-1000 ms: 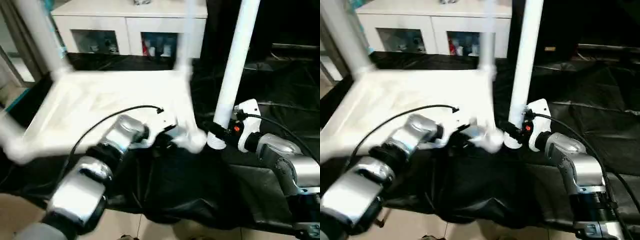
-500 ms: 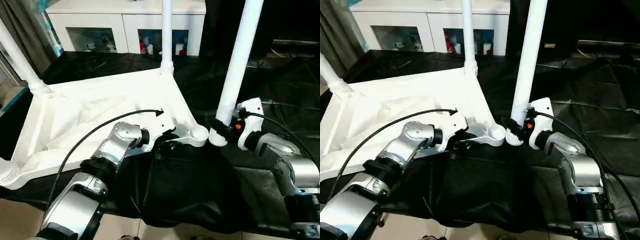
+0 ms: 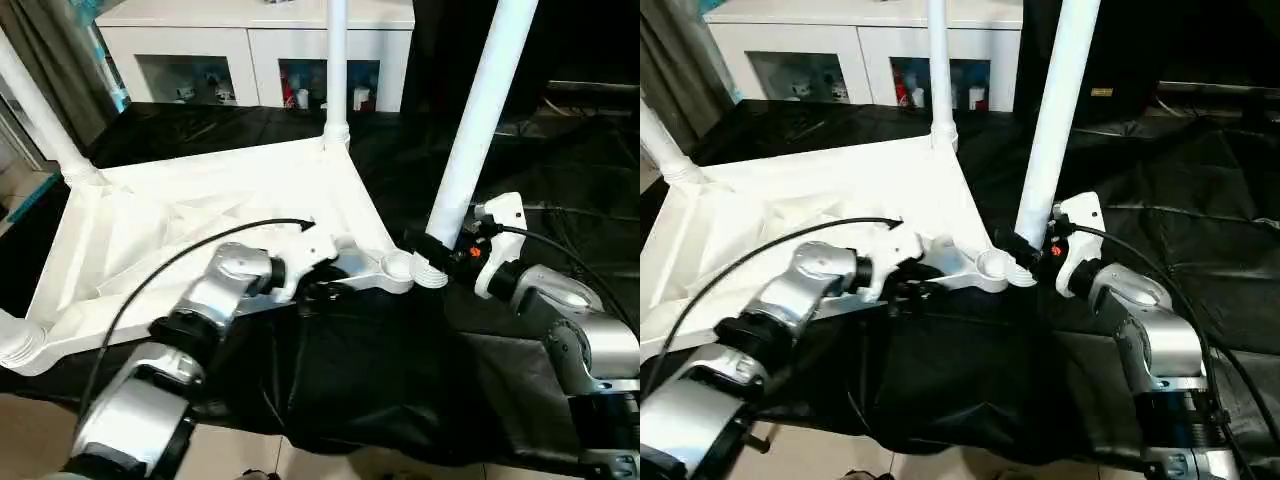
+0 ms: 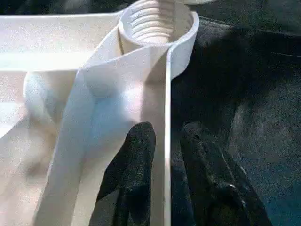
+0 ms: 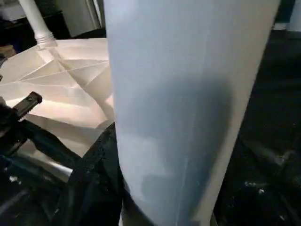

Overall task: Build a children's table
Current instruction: Move table base, then insert table leg to table base

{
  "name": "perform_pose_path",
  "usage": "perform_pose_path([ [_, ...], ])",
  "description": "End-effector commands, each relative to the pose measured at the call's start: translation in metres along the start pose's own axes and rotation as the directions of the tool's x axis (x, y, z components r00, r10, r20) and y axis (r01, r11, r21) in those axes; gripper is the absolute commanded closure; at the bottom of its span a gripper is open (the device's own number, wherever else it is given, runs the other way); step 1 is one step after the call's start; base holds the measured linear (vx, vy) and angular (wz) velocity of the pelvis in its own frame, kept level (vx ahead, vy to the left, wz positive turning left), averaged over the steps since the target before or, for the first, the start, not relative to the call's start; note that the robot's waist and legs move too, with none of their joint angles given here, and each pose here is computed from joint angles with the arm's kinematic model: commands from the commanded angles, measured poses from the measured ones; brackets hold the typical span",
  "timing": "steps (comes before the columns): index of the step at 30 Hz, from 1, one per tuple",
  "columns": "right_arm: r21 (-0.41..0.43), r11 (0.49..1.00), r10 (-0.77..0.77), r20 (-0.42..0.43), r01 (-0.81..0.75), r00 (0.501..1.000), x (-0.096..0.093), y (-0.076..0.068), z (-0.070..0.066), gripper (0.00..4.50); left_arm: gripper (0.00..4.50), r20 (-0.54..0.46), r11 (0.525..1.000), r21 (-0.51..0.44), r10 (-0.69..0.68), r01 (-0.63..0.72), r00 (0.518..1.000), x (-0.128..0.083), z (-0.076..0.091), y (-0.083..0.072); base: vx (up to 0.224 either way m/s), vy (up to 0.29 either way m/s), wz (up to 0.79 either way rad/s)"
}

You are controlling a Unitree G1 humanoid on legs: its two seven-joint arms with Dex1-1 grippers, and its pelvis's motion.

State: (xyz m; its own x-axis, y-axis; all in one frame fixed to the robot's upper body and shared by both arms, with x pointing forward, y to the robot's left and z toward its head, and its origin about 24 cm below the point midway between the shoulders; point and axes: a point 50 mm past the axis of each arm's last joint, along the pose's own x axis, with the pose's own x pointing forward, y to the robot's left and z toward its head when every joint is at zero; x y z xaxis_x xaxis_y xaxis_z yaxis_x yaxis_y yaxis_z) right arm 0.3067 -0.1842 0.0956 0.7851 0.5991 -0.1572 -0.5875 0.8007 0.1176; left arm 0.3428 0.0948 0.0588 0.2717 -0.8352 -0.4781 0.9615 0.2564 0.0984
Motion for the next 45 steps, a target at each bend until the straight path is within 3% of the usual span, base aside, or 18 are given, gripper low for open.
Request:
perform_pose_path([
  [1,-0.019,1.000,0.022,0.036,-0.021,0.999,0.000,0.003,0.007,2.58,3.48,-0.002,1.000,-0.015,0.007,-0.007,1.000,-0.004,0.000,0.004,0.000,0.000,0.00],
  [15,-0.027,0.997,0.078,0.009,-0.077,0.997,0.015,0.006,0.008,2.58,4.49,-0.021,0.998,-0.038,-0.046,0.045,0.999,-0.004,-0.011,-0.001,0.000,0.000,0.00],
  [19,-0.033,0.996,0.078,-0.008,-0.078,0.997,0.022,0.004,0.007,2.58,4.50,-0.051,0.997,-0.004,-0.081,0.081,0.995,-0.004,-0.014,-0.005,0.000,0.000,0.00],
  [23,-0.029,0.994,0.100,-0.079,-0.102,0.992,0.030,0.002,0.002,2.58,4.50,-0.060,0.990,0.029,-0.136,0.138,0.989,-0.005,-0.013,-0.010,0.000,0.000,0.00],
  [31,-0.020,0.992,0.124,-0.126,-0.128,0.984,0.033,0.001,-0.004,2.58,4.50,-0.064,0.989,0.052,-0.138,0.142,0.988,-0.007,-0.010,-0.008,0.000,0.000,0.00],
  [38,-0.022,0.983,0.174,-0.187,-0.182,0.967,0.027,0.005,-0.007,2.58,4.50,-0.078,0.991,0.057,-0.115,0.120,0.990,-0.010,-0.011,-0.005,0.000,0.000,0.00],
  [45,-0.009,0.982,0.183,-0.186,-0.187,0.965,0.025,0.005,-0.008,2.59,4.50,-0.075,0.992,0.052,-0.113,0.117,0.991,-0.009,-0.010,-0.003,0.000,0.000,0.00],
])
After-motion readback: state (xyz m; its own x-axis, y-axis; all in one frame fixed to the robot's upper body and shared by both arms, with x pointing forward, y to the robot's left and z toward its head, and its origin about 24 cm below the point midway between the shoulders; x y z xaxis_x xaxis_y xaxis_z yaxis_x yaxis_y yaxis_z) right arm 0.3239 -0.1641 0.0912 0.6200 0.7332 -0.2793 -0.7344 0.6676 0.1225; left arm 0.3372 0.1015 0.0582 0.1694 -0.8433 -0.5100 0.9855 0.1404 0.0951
